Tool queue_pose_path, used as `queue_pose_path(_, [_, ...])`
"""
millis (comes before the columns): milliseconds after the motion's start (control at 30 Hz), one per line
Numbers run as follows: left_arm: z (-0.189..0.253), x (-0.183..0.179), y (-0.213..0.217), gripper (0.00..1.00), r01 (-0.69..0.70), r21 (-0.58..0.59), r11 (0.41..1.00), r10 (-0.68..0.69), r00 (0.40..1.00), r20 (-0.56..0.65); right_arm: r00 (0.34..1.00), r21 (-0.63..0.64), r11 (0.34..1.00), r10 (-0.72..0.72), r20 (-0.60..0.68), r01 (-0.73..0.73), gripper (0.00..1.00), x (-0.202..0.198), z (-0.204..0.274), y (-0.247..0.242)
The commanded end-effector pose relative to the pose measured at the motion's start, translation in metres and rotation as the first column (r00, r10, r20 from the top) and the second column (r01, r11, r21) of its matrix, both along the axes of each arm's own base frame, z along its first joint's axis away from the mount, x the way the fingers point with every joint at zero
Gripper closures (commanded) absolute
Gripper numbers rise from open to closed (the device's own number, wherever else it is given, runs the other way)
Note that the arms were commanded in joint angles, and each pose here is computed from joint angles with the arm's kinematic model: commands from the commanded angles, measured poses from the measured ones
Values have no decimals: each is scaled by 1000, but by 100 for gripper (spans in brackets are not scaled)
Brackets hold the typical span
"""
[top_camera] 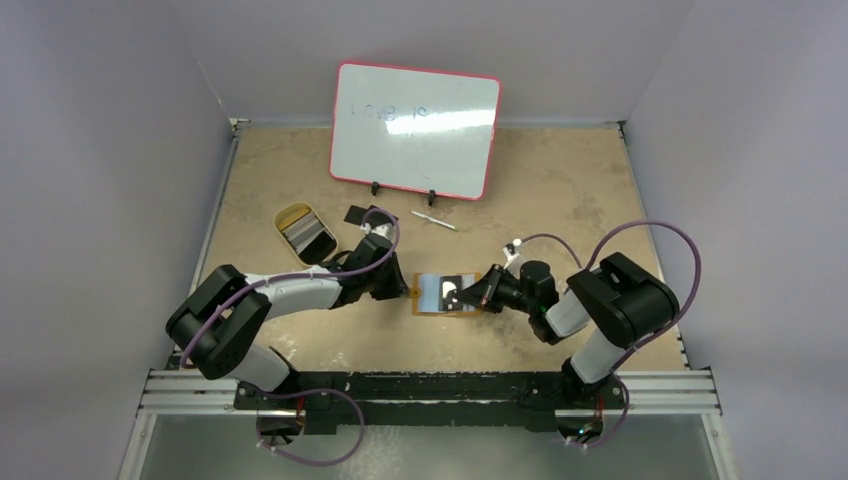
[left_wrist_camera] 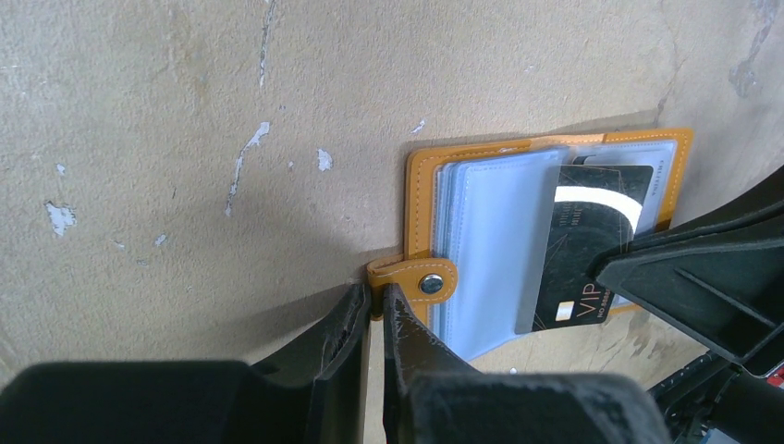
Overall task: Put the credit cards into the card holder
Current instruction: Insert the credit card into the card holder.
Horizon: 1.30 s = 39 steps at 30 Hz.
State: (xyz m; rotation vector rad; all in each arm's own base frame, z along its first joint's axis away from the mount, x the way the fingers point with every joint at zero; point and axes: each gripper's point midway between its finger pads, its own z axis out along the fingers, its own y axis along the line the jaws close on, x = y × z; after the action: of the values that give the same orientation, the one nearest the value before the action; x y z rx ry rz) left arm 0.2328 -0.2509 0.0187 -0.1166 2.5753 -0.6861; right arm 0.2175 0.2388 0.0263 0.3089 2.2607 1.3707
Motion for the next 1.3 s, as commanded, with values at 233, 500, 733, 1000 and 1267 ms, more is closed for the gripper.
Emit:
queue_pose_path(233, [17,3,-4,93,-17,-32,999,18,999,43,998,17,998,62,-21,-61,99,-1,-1,19])
queue_pose_path(500, [21,2,-4,93,-18,-44,999,20,999,49,997,-113,992,43,-72,-50,82,7,-12,29])
queue_pose_path(733, [17,-1,-3,94,-18,-45,999,20,999,43,997,-282,959,-38,-63,19,69,14,-9,6])
queue_pose_path(1000, [21,0,-4,94,-17,-55,998,20,999,50,1000,-273,962,-17,-18,11,69,19,9,19])
queue_pose_path(1267, [18,-1,-5,94,-22,-56,998,24,999,42,999,-245,969,29,-25,-34,77,16,9,35])
